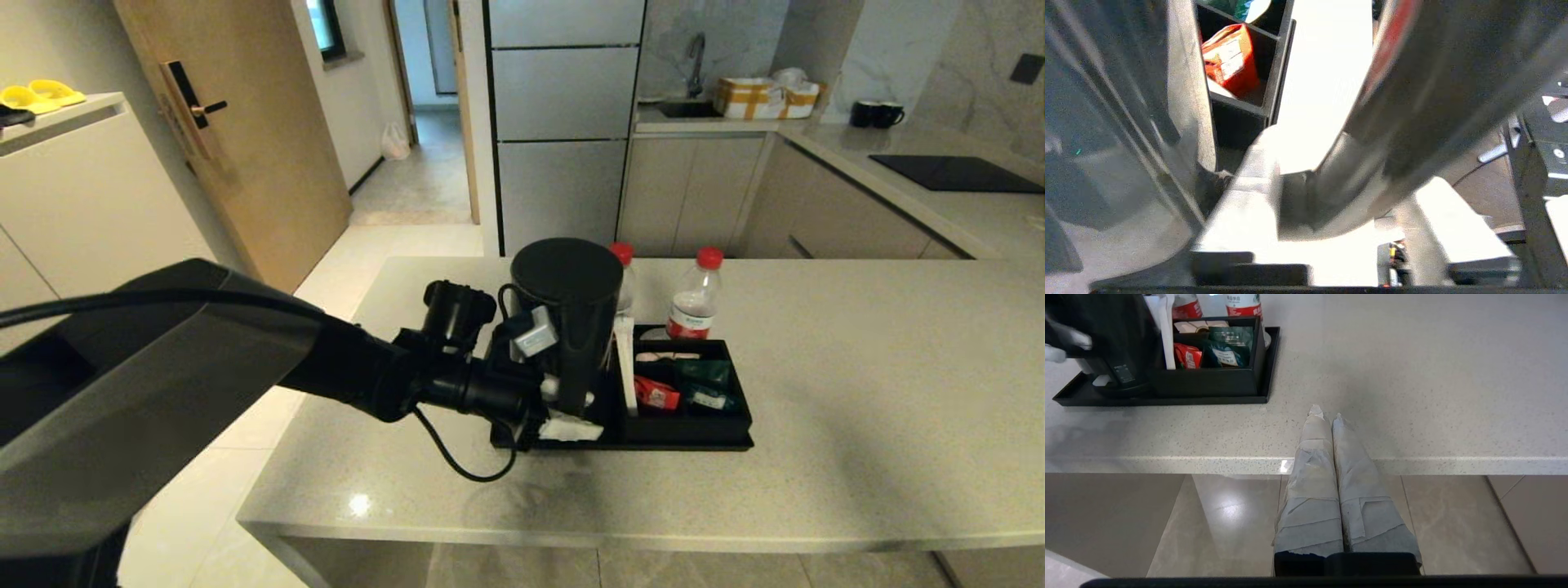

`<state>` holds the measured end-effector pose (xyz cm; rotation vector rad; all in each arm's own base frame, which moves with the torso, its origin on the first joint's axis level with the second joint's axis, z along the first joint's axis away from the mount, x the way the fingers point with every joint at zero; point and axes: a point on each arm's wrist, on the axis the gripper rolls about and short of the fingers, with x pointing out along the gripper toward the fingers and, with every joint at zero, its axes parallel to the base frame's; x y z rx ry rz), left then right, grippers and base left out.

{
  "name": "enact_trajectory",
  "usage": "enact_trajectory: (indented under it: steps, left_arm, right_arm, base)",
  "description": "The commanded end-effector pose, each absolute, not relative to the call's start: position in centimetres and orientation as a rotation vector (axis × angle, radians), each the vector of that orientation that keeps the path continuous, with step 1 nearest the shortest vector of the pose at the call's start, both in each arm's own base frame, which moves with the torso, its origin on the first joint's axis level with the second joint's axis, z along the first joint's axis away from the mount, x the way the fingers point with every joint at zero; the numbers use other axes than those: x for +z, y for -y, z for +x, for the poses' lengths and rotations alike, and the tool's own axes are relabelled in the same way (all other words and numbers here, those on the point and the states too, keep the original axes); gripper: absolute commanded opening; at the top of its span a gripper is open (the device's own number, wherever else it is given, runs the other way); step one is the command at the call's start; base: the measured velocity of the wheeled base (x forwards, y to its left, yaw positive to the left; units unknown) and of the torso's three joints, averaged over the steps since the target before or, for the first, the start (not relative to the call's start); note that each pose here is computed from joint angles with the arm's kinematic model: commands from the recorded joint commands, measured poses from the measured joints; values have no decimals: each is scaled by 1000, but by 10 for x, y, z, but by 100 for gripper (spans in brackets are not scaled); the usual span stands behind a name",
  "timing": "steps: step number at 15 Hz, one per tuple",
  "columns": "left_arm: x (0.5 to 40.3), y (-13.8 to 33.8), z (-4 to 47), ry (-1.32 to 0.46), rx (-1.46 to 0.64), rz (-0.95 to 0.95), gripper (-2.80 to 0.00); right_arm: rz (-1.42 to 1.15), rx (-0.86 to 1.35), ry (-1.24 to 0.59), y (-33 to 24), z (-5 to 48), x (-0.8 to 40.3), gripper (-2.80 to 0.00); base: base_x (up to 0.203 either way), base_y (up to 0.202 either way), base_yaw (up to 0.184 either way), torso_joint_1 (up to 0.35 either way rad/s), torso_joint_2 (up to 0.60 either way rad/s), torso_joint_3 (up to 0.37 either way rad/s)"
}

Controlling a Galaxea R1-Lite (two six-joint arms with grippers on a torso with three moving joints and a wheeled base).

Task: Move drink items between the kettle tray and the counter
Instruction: Return the kettle to its original position

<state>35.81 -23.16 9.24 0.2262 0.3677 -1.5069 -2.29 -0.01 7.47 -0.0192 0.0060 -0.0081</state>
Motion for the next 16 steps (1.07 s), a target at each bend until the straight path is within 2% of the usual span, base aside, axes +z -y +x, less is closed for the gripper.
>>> enact_trajectory:
  steps: [1, 16]
  left_arm:
    - [90, 233, 358, -363, -1520, 226, 0]
    - [116, 222, 353, -312, -1496, 233, 0]
  right_arm:
    - [-20, -9, -6, 0, -23, 75, -280]
    - [-20, -8, -6, 0, -23, 75, -280]
  base:
    - [0, 0, 0, 0, 0, 0]
    - [0, 0, 0, 0, 0, 0]
